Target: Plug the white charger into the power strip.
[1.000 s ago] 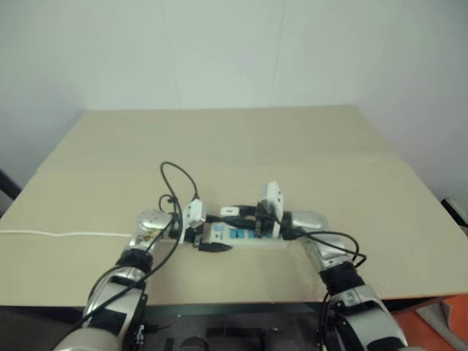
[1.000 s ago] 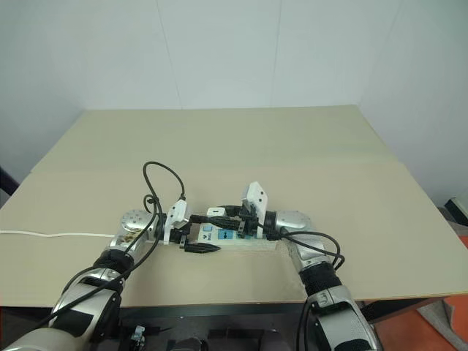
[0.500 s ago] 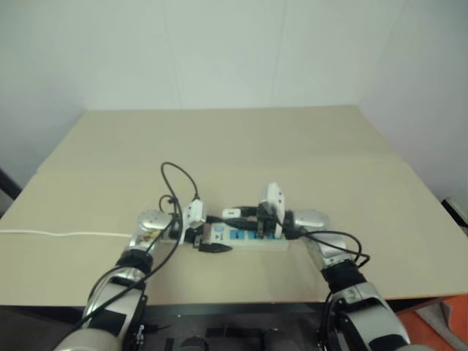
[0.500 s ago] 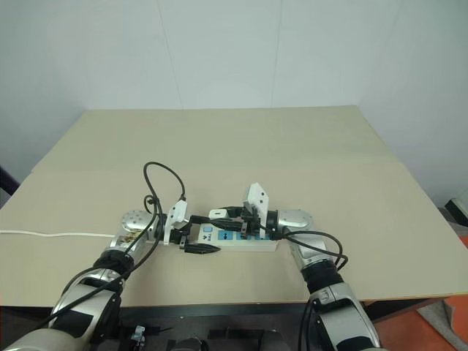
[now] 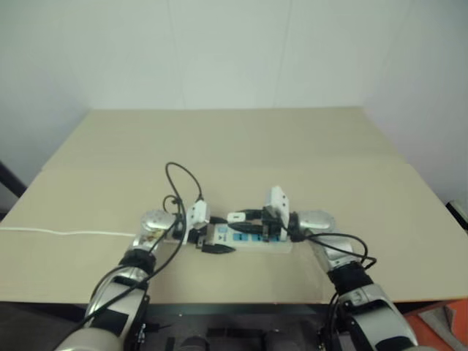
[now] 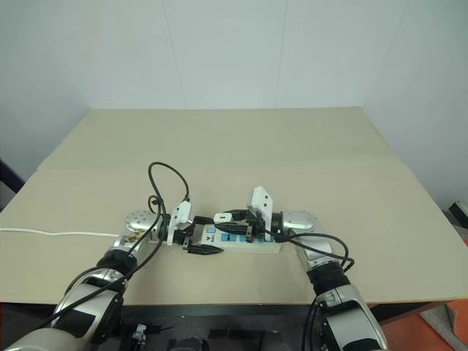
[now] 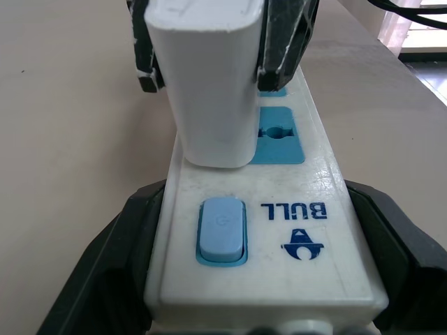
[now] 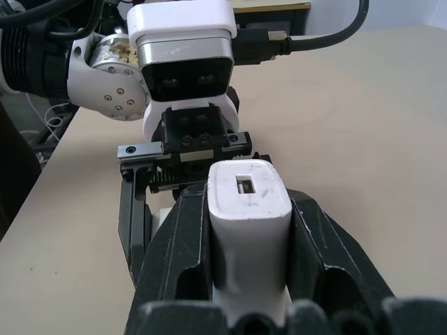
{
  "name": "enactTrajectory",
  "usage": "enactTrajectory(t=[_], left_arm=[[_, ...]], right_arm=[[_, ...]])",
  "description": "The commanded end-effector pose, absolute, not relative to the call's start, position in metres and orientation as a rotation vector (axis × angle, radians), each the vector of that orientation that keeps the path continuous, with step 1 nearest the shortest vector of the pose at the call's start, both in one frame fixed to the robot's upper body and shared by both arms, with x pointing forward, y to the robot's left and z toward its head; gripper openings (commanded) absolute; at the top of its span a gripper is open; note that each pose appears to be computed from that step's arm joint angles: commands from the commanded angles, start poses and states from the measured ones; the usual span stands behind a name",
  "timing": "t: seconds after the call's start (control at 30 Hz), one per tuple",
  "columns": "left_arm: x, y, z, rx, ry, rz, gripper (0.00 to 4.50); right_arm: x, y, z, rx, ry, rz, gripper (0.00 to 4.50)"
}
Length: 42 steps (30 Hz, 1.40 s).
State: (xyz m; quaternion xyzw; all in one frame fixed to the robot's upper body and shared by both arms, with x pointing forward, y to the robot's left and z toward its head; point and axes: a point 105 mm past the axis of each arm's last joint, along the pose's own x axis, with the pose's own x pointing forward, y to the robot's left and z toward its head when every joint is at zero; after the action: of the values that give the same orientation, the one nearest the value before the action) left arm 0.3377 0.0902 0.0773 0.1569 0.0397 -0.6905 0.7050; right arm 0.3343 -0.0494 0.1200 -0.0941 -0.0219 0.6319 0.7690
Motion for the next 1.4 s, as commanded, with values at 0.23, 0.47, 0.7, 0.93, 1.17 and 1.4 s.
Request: enactTrajectory(t=[0.23,0.47,0.7,0.93,1.17,1.4], left_arm=[[0.337,0.110,0.062,0.371,0.191,-1.499,3.30],[0.338,0.113,0.062,0.377,0.194,-1.491,3.30],[0.338,0.112,0.062,0.376,0.194,-1.489,3.30],[0.338,0.113,0.062,0.378,0.191,-1.485,3.30],[0.339,0.114,0.063,0.381,0.190,-1.481,3.30],[0.339,0.112,0.063,0.382,0.190,-1.483,3.30]], right_arm=[[0.339,-0.100,0.084,-0.266,0.133,1.266,1.12],[0.342,-0.102,0.080,-0.298,0.162,1.273,1.12],[0.340,-0.077,0.080,-0.335,0.168,1.359,1.12],[0.344,-0.059,0.080,-0.339,0.183,1.404,1.12],[0.343,-0.070,0.073,-0.340,0.214,1.390,1.12],[0.342,-0.063,0.080,-0.278,0.208,1.397,1.84]])
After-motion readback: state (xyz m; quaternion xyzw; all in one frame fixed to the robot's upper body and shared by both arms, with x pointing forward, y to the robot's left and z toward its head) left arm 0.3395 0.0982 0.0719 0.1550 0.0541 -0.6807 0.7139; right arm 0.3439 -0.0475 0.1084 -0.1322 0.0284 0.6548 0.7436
